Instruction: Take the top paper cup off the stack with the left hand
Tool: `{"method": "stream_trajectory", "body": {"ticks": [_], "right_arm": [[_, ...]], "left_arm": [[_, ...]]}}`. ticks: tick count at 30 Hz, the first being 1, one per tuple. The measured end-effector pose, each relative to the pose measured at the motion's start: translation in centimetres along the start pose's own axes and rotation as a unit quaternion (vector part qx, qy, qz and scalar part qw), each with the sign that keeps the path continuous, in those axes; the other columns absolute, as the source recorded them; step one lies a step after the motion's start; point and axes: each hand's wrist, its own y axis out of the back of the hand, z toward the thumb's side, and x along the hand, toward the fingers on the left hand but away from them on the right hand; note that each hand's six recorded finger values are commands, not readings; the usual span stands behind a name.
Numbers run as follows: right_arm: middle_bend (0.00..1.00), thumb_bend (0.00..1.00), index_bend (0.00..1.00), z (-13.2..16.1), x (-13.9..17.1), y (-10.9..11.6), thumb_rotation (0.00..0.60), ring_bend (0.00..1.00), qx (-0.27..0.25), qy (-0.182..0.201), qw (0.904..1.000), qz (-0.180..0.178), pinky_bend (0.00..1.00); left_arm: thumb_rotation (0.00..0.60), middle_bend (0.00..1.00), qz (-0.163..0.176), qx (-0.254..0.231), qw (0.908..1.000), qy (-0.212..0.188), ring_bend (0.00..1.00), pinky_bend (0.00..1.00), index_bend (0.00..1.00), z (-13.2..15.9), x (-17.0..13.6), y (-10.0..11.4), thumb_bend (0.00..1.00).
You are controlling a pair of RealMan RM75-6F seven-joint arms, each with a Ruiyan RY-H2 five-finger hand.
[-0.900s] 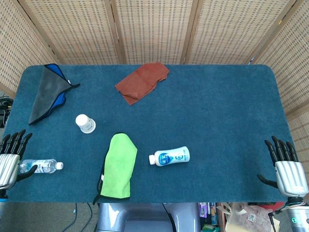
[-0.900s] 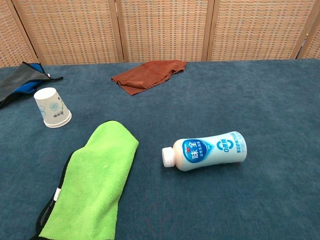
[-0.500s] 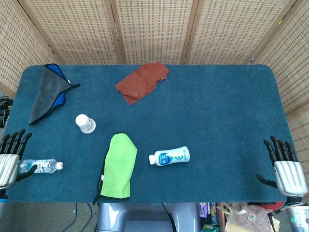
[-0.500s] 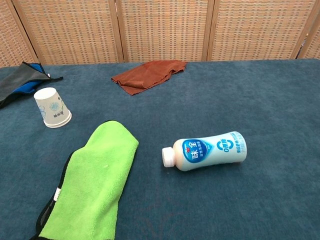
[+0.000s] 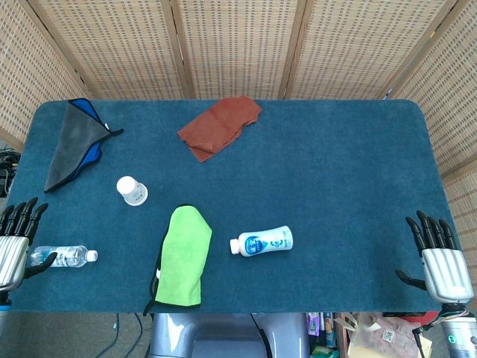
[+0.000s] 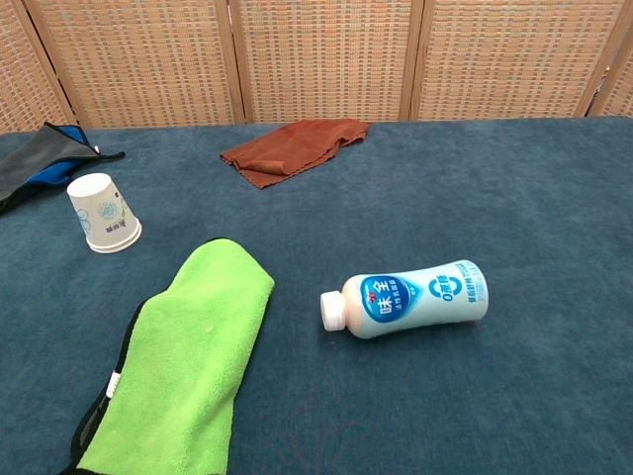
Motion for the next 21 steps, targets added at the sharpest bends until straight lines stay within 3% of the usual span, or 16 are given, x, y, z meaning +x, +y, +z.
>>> {"method": "stream_trajectory", "body": {"ticks": [8,11,16,21], "right_arm": [[0.00,0.12,0.00,-0.1,0.0,0.0,0.600,0.00,0.000,-0.001,1.0000,0.000,0.00],[0.00,0.12,0.00,0.0,-0.1,0.0,0.600,0.00,0.000,0.000,1.0000,0.000,0.00],[0.00,0.12,0.00,-0.1,-0.1,0.0,0.600,0.00,-0.002,0.000,1.0000,0.000,0.00],[0.00,0.12,0.00,-0.1,-0.1,0.0,0.600,0.00,-0.003,0.000,1.0000,0.000,0.00]], "left_arm": [[0.600,0.00,-0.002,-0.012,0.9999,-0.004,0.00,0.00,0.01,0.5,0.7,0.0,0.24],[0.600,0.00,-0.007,-0.004,0.9999,-0.010,0.00,0.00,0.07,0.8,1.8,0.2,0.24],[0.600,0.00,-0.009,0.014,0.9997,-0.018,0.00,0.00,0.16,1.5,5.0,1.6,0.24],[0.600,0.00,-0.033,0.032,0.9989,-0.012,0.00,0.00,0.22,2.3,8.6,3.2,0.24]]}}
